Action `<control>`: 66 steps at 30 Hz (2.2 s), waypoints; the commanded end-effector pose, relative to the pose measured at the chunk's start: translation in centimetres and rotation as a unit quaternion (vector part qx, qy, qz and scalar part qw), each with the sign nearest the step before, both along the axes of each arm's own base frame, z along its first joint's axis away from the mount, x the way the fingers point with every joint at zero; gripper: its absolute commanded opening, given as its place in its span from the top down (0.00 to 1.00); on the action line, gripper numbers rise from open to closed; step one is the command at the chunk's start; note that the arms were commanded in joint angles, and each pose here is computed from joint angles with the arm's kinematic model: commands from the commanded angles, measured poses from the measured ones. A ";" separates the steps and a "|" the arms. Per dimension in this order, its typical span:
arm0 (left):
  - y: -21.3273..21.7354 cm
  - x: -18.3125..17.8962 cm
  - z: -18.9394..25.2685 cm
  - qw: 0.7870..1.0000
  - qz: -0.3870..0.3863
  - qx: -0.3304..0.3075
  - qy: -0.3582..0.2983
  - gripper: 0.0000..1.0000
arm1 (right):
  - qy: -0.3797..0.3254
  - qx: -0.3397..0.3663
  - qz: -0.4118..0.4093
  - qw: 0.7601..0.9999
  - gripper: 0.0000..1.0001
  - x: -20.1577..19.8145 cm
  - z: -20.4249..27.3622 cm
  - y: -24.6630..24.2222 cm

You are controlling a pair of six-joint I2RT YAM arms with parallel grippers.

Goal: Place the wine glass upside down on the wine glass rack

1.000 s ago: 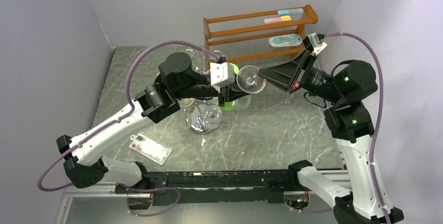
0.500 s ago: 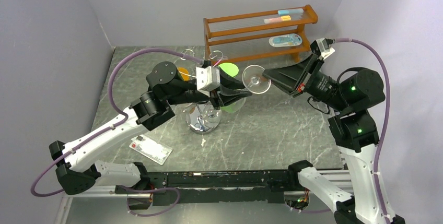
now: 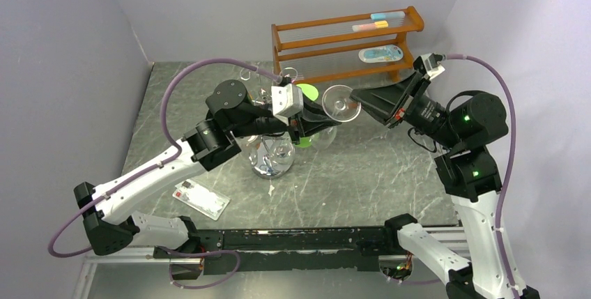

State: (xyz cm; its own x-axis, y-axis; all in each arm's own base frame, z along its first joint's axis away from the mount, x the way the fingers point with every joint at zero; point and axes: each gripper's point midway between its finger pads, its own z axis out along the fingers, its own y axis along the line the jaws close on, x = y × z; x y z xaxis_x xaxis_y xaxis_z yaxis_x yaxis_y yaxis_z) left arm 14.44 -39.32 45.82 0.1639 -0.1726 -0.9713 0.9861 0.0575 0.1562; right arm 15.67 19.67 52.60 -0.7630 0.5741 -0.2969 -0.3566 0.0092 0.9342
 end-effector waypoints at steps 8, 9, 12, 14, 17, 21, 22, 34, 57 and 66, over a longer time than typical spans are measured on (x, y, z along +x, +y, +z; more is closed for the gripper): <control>0.0 1.2 2.9 0.999 0.033 -0.037 -0.003 0.95 | -0.034 -0.011 -0.063 0.997 0.45 2.1 -0.7 -0.8; 0.1 1.4 3.4 0.998 0.038 -0.043 -0.002 0.95 | -0.033 -0.021 -0.077 0.996 0.37 2.7 -1.1 -1.0; 0.2 2.0 5.0 0.998 0.046 -0.047 0.007 0.95 | -0.051 -0.062 -0.133 0.988 0.25 4.7 -1.6 -1.8; 0.5 2.8 6.3 0.997 0.047 -0.056 0.021 0.95 | -0.062 -0.085 -0.179 0.978 0.17 6.0 -1.5 -2.9; 1.8 4.9 8.0 0.995 0.064 -0.072 0.040 0.95 | -0.094 -0.103 -0.274 0.951 0.07 6.9 -0.2 -5.8; 5.1 8.7 10.1 0.988 0.095 -0.101 0.063 0.95 | -0.126 -0.121 -0.366 0.914 0.04 6.6 0.8 -9.2; 6.1 9.7 10.5 0.987 0.102 -0.109 0.067 0.95 | -0.127 -0.123 -0.386 0.905 0.04 6.6 0.8 -10.0; 17.5 18.8 10.9 0.958 0.251 -0.127 0.060 0.95 | -0.109 -0.164 -0.421 0.885 0.05 7.7 -2.6 -11.3; 26.3 20.9 -2.4 0.951 0.259 -0.135 0.104 0.95 | -0.074 -0.186 -0.397 0.896 0.09 8.4 -7.1 -10.5; 25.0 18.3 -5.5 0.969 0.189 -0.131 0.085 0.95 | -0.079 -0.185 -0.388 0.899 0.10 8.4 -7.0 -10.1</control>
